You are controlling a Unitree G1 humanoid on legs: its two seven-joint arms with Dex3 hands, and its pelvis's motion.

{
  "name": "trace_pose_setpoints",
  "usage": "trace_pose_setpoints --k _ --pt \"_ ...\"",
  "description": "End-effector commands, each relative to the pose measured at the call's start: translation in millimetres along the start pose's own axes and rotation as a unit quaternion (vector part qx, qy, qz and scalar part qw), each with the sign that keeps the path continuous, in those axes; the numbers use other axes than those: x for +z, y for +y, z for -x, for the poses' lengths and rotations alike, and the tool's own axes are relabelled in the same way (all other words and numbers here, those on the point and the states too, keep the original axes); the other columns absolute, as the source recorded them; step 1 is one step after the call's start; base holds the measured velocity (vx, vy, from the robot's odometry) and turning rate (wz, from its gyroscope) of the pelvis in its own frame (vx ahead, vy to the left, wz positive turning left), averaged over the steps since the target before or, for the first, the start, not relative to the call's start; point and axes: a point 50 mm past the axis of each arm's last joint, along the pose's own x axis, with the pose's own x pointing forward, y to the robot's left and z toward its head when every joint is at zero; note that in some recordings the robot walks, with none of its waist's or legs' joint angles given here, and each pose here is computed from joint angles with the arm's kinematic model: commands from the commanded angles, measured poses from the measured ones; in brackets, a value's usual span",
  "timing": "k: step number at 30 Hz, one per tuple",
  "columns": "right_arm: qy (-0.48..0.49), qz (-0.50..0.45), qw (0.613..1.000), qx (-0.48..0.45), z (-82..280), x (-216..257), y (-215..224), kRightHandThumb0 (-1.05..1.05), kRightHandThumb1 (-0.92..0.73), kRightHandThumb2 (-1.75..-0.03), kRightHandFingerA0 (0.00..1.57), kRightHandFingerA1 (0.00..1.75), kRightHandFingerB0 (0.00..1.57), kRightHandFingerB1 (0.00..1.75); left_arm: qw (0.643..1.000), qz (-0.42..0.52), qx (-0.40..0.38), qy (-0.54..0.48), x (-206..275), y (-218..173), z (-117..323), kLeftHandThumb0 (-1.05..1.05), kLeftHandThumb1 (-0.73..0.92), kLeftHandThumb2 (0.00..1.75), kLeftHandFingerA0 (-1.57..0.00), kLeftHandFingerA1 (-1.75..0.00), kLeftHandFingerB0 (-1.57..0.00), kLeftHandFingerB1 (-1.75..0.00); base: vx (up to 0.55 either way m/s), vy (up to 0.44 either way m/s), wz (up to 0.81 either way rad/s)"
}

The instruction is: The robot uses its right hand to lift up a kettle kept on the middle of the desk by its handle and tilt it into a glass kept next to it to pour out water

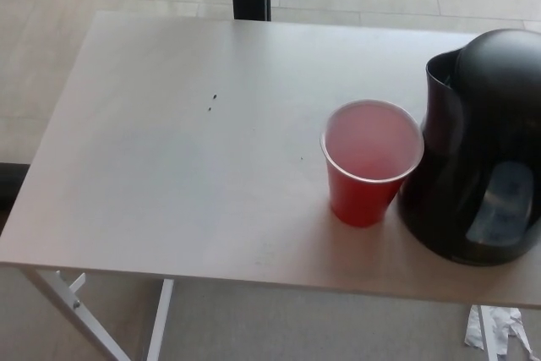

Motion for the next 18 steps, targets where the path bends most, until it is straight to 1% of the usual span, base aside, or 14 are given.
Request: trace_pose_setpoints --k 1,2,3,4,8,9,10,11,12,13,14,16,17,18 --pt "0.026 0.024 0.999 -0.018 0.5 -4.9 -1.3 -0.67 -0.43 -0.78 0.28 0.51 0.08 0.36 1.000 -0.010 0.005 -0.009 3.8 0.9 -0.4 -0.74 0.65 0.60 -0.67 -0.59 -0.53 -0.53 0.00 0.000 0.00" --pt "0.026 0.025 0.999 -0.018 0.5 -4.9 -1.2 -0.67 -0.43 -0.78 0.28 0.51 0.08 0.36 1.000 -0.010 0.005 -0.009 3.8 0.9 -0.4 -0.74 0.65 0.60 -0.67 -0.59 -0.53 -0.53 0.00 0.000 0.00" --pt "0.020 0.026 0.999 -0.023 -0.4 -4.4 -0.6 -0.66 -0.44 -0.78 0.42 0.56 0.12 0.39 1.000 -0.013 0.003 -0.010 3.5 -0.1 -0.4 -0.76 0.66 0.60 -0.67 -0.60 -0.52 -0.54 0.00 0.000 0.00" --pt "0.018 0.022 0.999 -0.025 -0.9 -4.1 -0.4 -0.56 -0.54 -0.57 0.58 0.57 0.23 0.30 1.000 -0.012 0.001 -0.014 3.6 -0.6 -0.3 -0.75 0.66 0.60 -0.67 -0.61 -0.55 -0.56 0.00 0.000 0.00" --pt "0.003 0.013 0.999 -0.049 -5.8 -1.1 3.2 -0.41 -0.54 -0.56 0.81 0.67 0.38 0.37 1.000 -0.002 0.000 -0.011 4.0 -1.1 -0.8 -0.74 0.66 0.60 -0.72 -0.63 -0.55 -0.55 0.00 0.000 0.00" --pt "0.003 0.011 0.998 -0.060 -6.7 -0.3 4.3 -0.38 -0.52 -0.56 0.85 0.67 0.40 0.38 1.000 -0.003 0.000 -0.009 4.1 -1.1 -1.0 -0.74 0.66 0.61 -0.70 -0.63 -0.54 -0.55 0.00 0.000 0.00" --pt "0.003 0.009 0.998 -0.067 -7.5 0.1 5.3 -0.39 -0.53 -0.56 0.87 0.69 0.40 0.38 1.000 -0.006 -0.001 -0.010 4.1 -1.2 -0.9 -0.73 0.50 0.94 -0.66 -0.70 -0.51 -0.64 0.00 0.000 0.00" --pt "0.004 0.016 0.997 -0.071 -8.0 0.5 5.8 -0.39 -0.53 -0.56 0.87 0.69 0.40 0.38 1.000 -0.005 -0.002 -0.011 4.2 -1.1 -0.9 -0.73 0.50 0.94 -0.66 -0.70 -0.51 -0.64 0.00 0.000 0.00" --pt "0.007 0.019 0.997 -0.076 -8.7 0.4 6.0 -0.41 -0.53 -0.56 0.90 0.73 0.41 0.39 1.000 -0.007 0.000 -0.009 4.5 -1.1 -1.1 -0.74 0.66 0.62 -0.72 -0.64 -0.55 -0.56 0.00 0.000 0.00" --pt "0.008 0.028 0.996 -0.082 -9.0 0.4 6.4 -0.42 -0.53 -0.57 0.92 0.74 0.42 0.40 1.000 -0.014 -0.001 -0.010 4.2 -1.3 -0.9 -0.73 0.68 0.61 -0.70 -0.63 -0.55 -0.55 0.00 0.000 0.00" --pt "0.007 0.027 0.996 -0.084 -9.0 0.6 6.9 -0.45 -0.41 -0.76 0.95 0.91 0.35 0.51 1.000 -0.017 0.001 -0.009 3.9 -1.4 -1.0 -0.74 0.68 0.60 -0.72 -0.63 -0.54 -0.55 0.00 0.000 0.00" --pt "0.005 0.020 0.996 -0.085 -9.1 0.8 7.7 -0.45 -0.41 -0.76 0.95 0.91 0.35 0.51 1.000 -0.018 0.004 -0.005 3.7 -1.3 -1.3 -0.74 0.68 0.60 -0.72 -0.63 -0.54 -0.55 0.00 0.000 0.00" --pt "0.008 0.022 0.996 -0.090 -9.3 0.3 7.6 -0.36 -0.55 -0.56 0.97 0.95 0.40 0.40 1.000 -0.016 0.004 -0.006 3.6 -1.3 -1.2 -0.72 0.68 0.60 -0.73 -0.63 -0.56 -0.55 0.00 0.000 0.00" --pt "0.006 0.014 0.996 -0.087 -10.2 0.3 8.3 -0.38 -0.45 -0.74 0.96 1.06 0.34 0.50 1.000 -0.018 0.005 -0.006 3.0 -1.1 -1.0 -0.71 0.68 0.60 -0.75 -0.65 -0.57 -0.56 0.00 0.000 0.00"
